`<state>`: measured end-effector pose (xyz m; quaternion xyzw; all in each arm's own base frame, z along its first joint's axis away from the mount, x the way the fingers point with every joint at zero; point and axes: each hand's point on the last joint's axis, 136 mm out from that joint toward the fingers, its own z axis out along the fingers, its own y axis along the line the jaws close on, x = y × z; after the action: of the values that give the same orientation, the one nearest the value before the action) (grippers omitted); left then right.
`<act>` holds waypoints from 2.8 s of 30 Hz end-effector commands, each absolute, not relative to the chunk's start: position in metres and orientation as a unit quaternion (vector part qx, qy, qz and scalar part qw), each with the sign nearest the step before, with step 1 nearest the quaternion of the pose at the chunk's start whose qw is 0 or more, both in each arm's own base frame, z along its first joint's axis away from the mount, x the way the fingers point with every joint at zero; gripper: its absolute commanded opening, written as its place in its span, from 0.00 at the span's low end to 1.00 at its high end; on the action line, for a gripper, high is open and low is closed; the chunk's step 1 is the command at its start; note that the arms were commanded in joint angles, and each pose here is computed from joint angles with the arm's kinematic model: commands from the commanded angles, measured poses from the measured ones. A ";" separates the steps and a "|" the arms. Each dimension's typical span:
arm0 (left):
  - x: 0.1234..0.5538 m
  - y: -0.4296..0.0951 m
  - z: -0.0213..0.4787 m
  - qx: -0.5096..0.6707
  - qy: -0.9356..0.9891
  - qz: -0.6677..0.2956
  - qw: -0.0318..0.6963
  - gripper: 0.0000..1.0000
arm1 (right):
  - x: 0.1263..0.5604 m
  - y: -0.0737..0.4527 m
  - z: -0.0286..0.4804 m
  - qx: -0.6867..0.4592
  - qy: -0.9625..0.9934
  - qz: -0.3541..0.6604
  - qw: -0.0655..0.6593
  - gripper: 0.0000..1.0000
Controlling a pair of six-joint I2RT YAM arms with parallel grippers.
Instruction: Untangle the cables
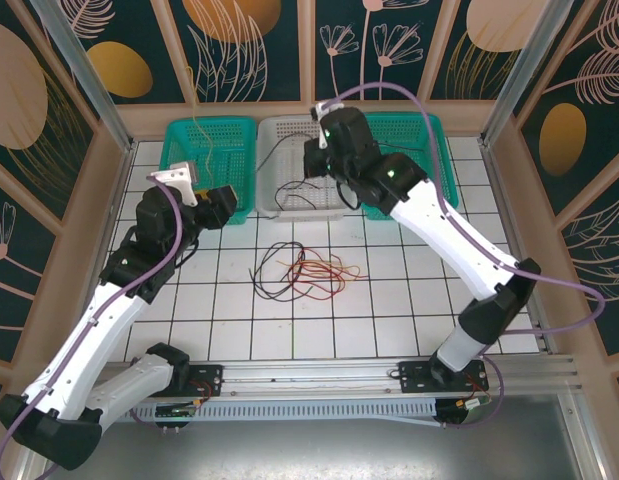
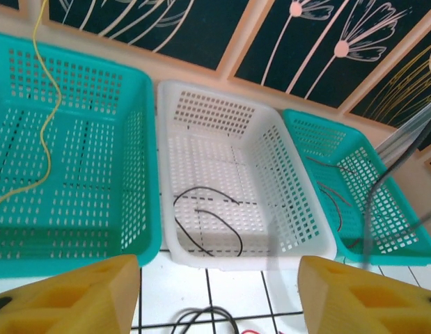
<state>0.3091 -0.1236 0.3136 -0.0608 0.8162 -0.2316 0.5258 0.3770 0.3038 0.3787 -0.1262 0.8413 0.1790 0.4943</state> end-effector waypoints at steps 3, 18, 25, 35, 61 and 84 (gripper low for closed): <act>0.302 -0.121 0.288 -0.096 0.827 -0.246 0.496 0.66 | 0.412 0.289 0.374 -0.077 0.856 0.190 0.474 0.00; 0.278 -0.138 0.197 -0.117 0.875 -0.283 0.375 0.62 | 0.498 0.287 0.285 -0.023 0.904 0.163 0.395 0.45; 0.274 -0.139 0.173 -0.114 0.893 -0.269 0.342 0.61 | 0.451 0.297 0.270 -0.058 0.905 0.167 0.388 0.52; 0.270 -0.150 0.152 -0.117 0.899 -0.291 0.305 0.54 | 0.292 0.317 0.186 -0.086 0.924 0.223 0.300 0.54; 0.267 -0.148 0.153 -0.129 0.894 -0.297 0.309 0.49 | 0.297 0.357 0.055 -0.068 0.960 0.183 0.203 0.25; 0.274 -0.174 0.203 -0.083 0.856 -0.380 0.342 0.49 | 0.289 0.355 0.106 -0.096 0.943 0.193 0.255 0.00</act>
<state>0.2676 -0.1570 0.1624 -0.1104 0.8884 -0.3194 0.3107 0.2900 0.3530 0.0462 -0.0822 0.9624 0.1691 0.1962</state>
